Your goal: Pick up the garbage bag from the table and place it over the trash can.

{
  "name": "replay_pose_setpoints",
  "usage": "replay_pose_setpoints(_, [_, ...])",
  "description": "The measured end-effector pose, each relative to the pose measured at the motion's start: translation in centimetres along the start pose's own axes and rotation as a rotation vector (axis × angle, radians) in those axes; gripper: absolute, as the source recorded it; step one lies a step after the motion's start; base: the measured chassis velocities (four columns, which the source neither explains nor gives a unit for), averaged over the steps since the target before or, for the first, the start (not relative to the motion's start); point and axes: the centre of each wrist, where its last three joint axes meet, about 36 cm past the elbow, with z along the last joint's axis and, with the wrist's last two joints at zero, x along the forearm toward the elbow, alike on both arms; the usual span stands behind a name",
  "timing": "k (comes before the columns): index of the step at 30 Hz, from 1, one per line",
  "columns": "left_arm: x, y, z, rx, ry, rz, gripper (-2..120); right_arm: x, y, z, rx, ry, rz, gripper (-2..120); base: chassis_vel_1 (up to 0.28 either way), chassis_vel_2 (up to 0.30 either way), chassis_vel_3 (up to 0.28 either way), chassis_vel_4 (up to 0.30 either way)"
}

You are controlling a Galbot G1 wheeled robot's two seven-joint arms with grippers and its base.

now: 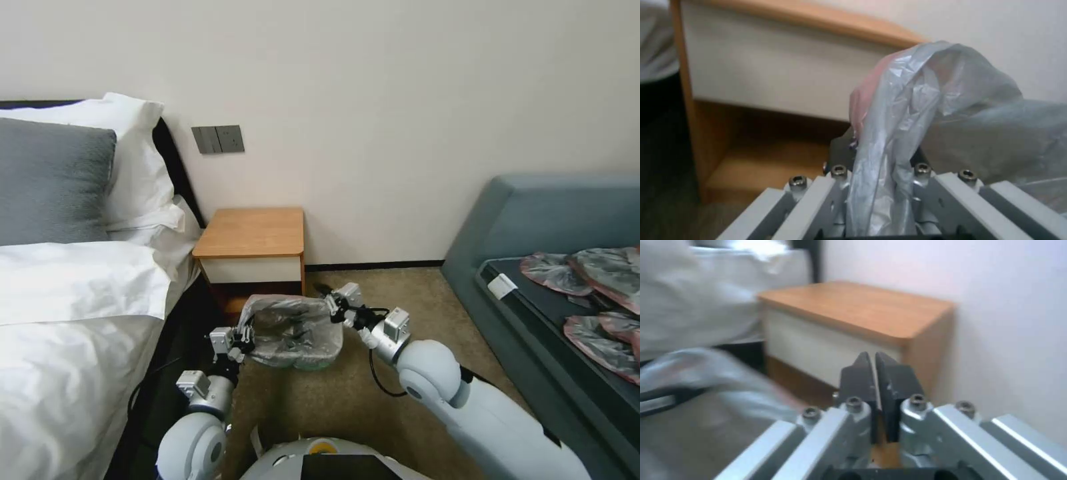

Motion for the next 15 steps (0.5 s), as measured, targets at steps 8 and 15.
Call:
replay_pose_setpoints(8, [0.4, -1.5, 1.3, 0.072, 0.092, -0.103, 8, 0.8, 1.2, 2.8, 0.037, 0.006, 0.243, 39, 0.0, 0.0, 0.0, 0.0])
replay_pose_setpoints(15, [0.5, -2.8, 3.0, 0.085, 0.154, -0.133, 8, 2.0, 1.5, 3.9, 0.048, 0.002, 0.323, 64, 0.0, 0.0, 0.0, 0.0])
